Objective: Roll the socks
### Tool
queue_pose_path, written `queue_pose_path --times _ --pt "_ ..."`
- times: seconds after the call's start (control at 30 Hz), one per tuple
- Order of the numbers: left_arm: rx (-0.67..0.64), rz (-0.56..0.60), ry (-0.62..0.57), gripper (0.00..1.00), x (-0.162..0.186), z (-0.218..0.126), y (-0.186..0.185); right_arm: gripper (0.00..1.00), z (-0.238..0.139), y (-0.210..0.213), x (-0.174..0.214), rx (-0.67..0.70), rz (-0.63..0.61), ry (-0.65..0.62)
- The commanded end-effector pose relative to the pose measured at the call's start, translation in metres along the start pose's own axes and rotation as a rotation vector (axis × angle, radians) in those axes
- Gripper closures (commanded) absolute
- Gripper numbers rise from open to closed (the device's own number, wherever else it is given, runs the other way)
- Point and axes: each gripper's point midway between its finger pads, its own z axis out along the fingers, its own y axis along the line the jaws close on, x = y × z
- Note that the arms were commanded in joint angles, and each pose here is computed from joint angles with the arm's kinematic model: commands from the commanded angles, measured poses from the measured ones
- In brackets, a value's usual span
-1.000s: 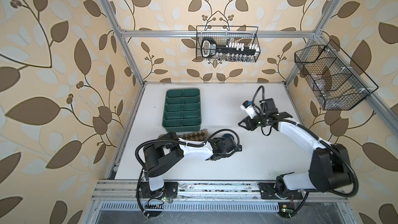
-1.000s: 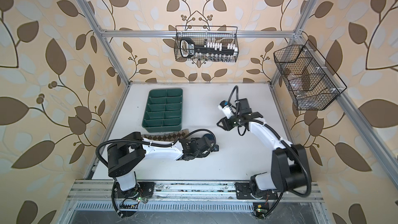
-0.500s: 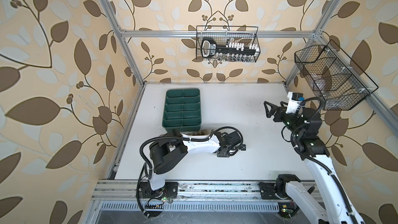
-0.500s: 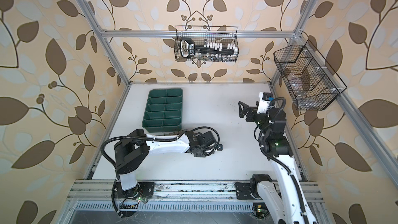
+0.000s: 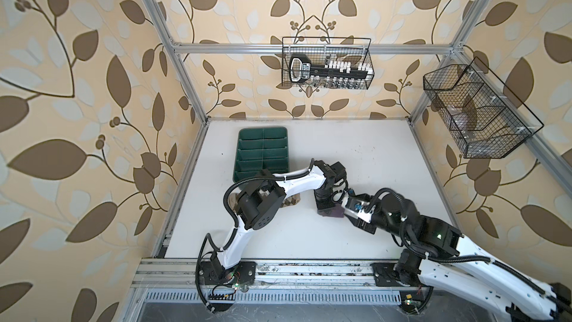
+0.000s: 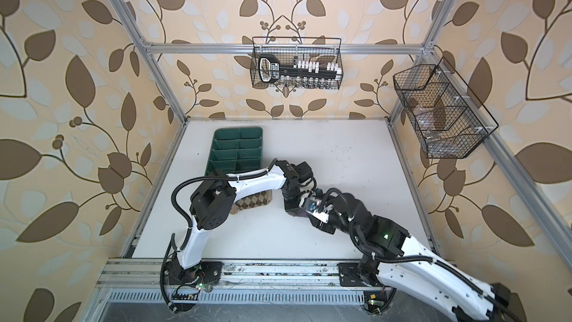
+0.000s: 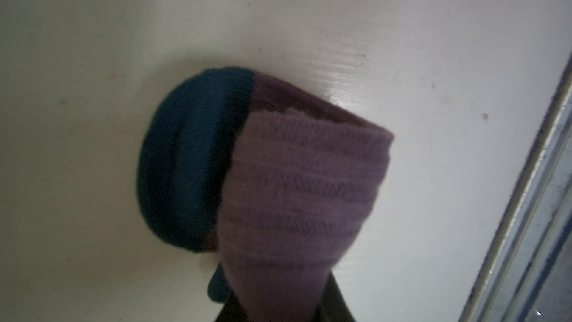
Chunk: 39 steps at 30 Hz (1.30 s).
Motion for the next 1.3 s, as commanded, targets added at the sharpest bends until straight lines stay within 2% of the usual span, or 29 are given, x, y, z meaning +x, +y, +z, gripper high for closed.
queue_pose_path --times 0.0,0.1,0.23,0.37,0.5,0.73,0.9,1.07,1.2,1.27 --pt "0.230 -0.125 0.250 0.93 0.063 0.058 -0.035 0.41 0.027 0.005 0.024 0.124 -0.274 0.153" --pt "0.237 -0.135 0.236 0.92 0.062 0.057 -0.034 0.43 0.057 0.015 0.020 0.172 -0.342 0.145" --pt "0.241 -0.146 0.225 0.92 0.061 0.057 -0.032 0.41 0.088 0.021 0.027 0.188 -0.341 0.140" --pt "0.250 -0.146 0.222 0.92 0.061 0.059 -0.032 0.43 0.107 0.020 0.043 0.187 -0.312 0.185" --pt "0.264 -0.146 0.219 0.92 0.060 0.059 -0.034 0.49 0.120 0.020 0.056 0.186 -0.295 0.226" --pt "0.274 -0.140 0.198 0.92 0.056 0.054 -0.037 0.68 0.131 0.024 0.070 0.169 -0.283 0.283" --pt "0.301 -0.152 0.201 0.92 0.058 0.057 -0.040 0.66 0.122 0.015 0.063 0.210 -0.257 0.254" --pt "0.352 -0.168 0.186 0.93 0.054 0.054 -0.044 0.54 0.124 0.005 0.069 0.227 -0.229 0.247" --pt "0.348 -0.168 0.153 0.93 0.051 0.046 -0.043 0.57 0.138 0.011 0.084 0.203 -0.262 0.316" --pt "0.343 -0.163 0.137 0.93 0.049 0.042 -0.044 0.64 0.143 0.019 0.089 0.175 -0.266 0.327"
